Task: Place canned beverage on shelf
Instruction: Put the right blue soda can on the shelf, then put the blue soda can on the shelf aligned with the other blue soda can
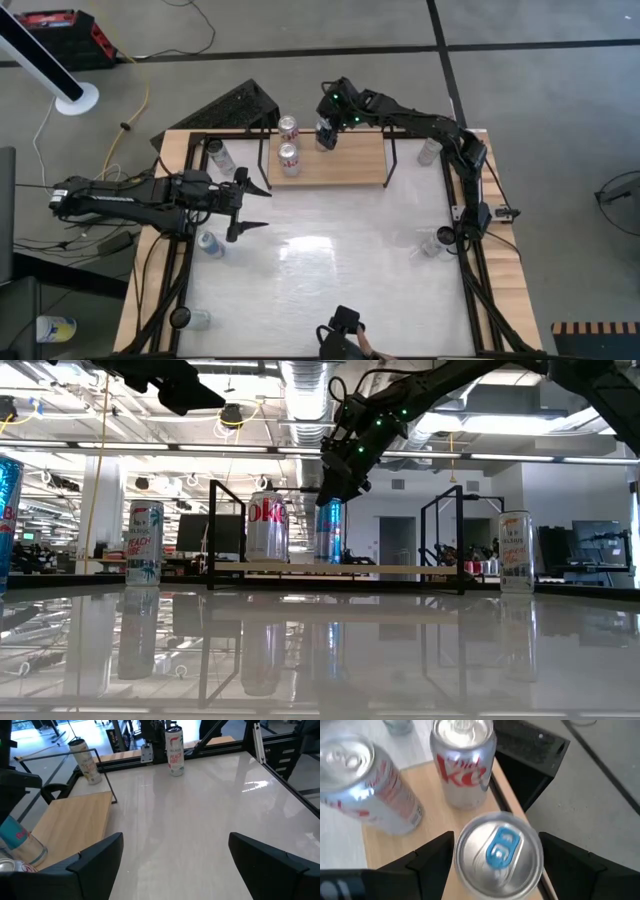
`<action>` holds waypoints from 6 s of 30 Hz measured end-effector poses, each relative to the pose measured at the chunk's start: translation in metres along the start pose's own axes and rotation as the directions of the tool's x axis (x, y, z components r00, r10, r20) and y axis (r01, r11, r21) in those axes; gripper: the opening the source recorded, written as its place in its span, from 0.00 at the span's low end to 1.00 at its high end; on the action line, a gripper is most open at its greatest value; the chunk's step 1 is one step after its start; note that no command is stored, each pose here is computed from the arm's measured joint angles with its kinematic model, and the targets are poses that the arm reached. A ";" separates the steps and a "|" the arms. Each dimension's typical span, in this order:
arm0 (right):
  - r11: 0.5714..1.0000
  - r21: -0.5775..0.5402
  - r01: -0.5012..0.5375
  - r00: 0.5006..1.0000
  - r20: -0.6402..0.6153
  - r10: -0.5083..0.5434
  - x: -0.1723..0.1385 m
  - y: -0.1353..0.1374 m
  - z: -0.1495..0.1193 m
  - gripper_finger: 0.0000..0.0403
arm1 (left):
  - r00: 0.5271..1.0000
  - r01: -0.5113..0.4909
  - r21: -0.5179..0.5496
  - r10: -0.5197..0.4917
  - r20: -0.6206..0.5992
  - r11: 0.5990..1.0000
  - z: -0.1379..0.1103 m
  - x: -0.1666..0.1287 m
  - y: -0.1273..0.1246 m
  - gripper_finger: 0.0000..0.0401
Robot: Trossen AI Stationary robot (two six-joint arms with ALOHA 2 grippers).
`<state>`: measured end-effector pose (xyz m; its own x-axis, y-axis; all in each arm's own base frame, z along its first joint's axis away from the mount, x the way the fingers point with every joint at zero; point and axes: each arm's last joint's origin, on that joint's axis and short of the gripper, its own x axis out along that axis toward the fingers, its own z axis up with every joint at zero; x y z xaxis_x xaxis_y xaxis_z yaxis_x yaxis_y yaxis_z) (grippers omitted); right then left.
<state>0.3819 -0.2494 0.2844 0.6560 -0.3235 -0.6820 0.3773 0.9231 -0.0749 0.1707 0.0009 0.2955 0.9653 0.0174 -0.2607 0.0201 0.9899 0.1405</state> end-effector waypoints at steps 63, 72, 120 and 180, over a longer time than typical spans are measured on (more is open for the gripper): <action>0.993 0.108 0.055 0.994 0.085 -0.064 0.008 0.046 -0.073 0.05 | 1.000 0.002 -0.056 -0.004 -0.028 0.998 -0.003 0.000 0.000 0.87; 0.998 0.022 -0.056 0.990 0.132 0.053 -0.049 0.102 -0.053 0.05 | 0.981 0.167 -0.195 -0.183 -0.065 0.966 -0.007 -0.003 -0.010 0.87; 0.982 -0.188 -0.029 0.970 0.231 0.073 -0.129 0.363 -0.131 0.05 | 0.569 -0.294 -0.307 -0.093 -0.817 0.905 -0.050 -0.064 -0.062 0.86; 0.982 -0.096 -0.161 0.886 0.425 0.187 -0.125 0.259 -0.219 0.06 | 0.771 -0.044 -0.063 -0.006 -0.636 0.997 0.089 0.155 0.120 0.55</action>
<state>0.2550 0.0757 0.1912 0.9293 -0.2027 -0.3087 0.2023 0.9787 -0.0339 0.3464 0.1101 0.3572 0.5787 0.0970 -0.8097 -0.0393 0.9951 0.0911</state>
